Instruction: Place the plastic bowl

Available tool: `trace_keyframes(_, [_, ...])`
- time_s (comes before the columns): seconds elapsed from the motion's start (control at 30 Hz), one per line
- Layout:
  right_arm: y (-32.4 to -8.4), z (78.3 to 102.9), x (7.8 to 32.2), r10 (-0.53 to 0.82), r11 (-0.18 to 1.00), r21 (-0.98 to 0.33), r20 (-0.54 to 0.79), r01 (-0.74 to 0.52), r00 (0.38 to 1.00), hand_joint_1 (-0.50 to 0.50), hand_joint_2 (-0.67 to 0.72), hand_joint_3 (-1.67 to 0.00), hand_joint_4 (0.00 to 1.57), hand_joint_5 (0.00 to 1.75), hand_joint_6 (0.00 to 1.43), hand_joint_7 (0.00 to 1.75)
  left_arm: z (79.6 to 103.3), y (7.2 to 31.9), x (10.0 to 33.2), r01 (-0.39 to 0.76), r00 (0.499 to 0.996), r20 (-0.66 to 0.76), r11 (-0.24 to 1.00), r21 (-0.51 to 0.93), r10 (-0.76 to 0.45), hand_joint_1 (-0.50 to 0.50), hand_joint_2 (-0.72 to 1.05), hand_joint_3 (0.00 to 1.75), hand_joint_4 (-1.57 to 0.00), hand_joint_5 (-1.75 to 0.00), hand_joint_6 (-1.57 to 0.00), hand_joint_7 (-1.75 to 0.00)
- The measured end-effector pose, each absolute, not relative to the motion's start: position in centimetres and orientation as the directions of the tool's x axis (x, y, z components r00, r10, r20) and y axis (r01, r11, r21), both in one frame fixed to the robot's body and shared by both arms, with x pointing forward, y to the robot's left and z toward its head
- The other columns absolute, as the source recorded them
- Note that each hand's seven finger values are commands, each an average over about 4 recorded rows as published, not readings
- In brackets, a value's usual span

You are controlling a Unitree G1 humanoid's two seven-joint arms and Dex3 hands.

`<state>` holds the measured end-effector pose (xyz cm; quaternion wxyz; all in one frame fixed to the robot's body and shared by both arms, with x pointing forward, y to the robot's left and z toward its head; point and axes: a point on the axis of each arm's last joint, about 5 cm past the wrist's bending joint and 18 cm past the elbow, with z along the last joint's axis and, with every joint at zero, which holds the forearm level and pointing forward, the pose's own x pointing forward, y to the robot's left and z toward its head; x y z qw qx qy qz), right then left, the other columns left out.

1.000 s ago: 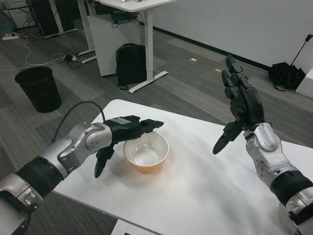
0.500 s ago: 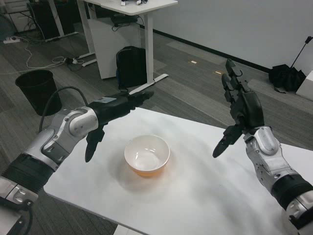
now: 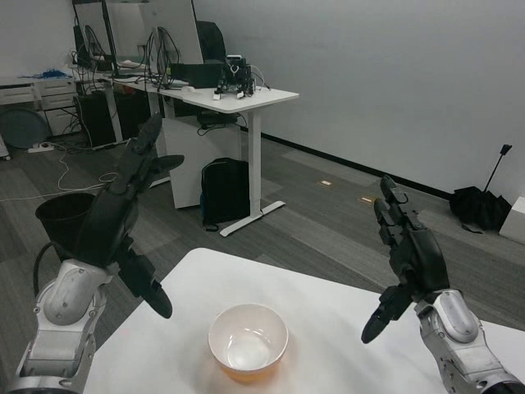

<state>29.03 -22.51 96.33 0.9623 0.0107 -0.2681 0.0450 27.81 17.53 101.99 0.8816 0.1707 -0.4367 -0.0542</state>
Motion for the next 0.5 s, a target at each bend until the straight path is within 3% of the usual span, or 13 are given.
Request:
trace_keyframes(0.2, [-22.42, 96.3, 29.04, 0.08, 0.996, 0.001, 0.517, -0.094, 0.852, -0.33, 0.66, 0.0, 0.0, 0.0, 0.0, 0.0, 101.82, 17.39, 27.63, -0.073, 0.585, 0.788, 0.955, 0.288, -0.193, -0.5, -0.72, 0.07, 0.0, -0.82, 0.0, 0.0])
trace_keyframes(0.5, [-22.46, 96.45, 29.05, 0.074, 0.996, 0.006, 0.525, -0.091, 0.848, -0.31, 0.66, 0.0, 0.03, 0.0, 0.0, 0.0, 101.74, 17.3, 27.66, -0.069, 0.586, 0.787, 0.956, 0.285, -0.192, -0.5, -0.72, 0.04, 0.0, -0.82, 0.0, 0.0])
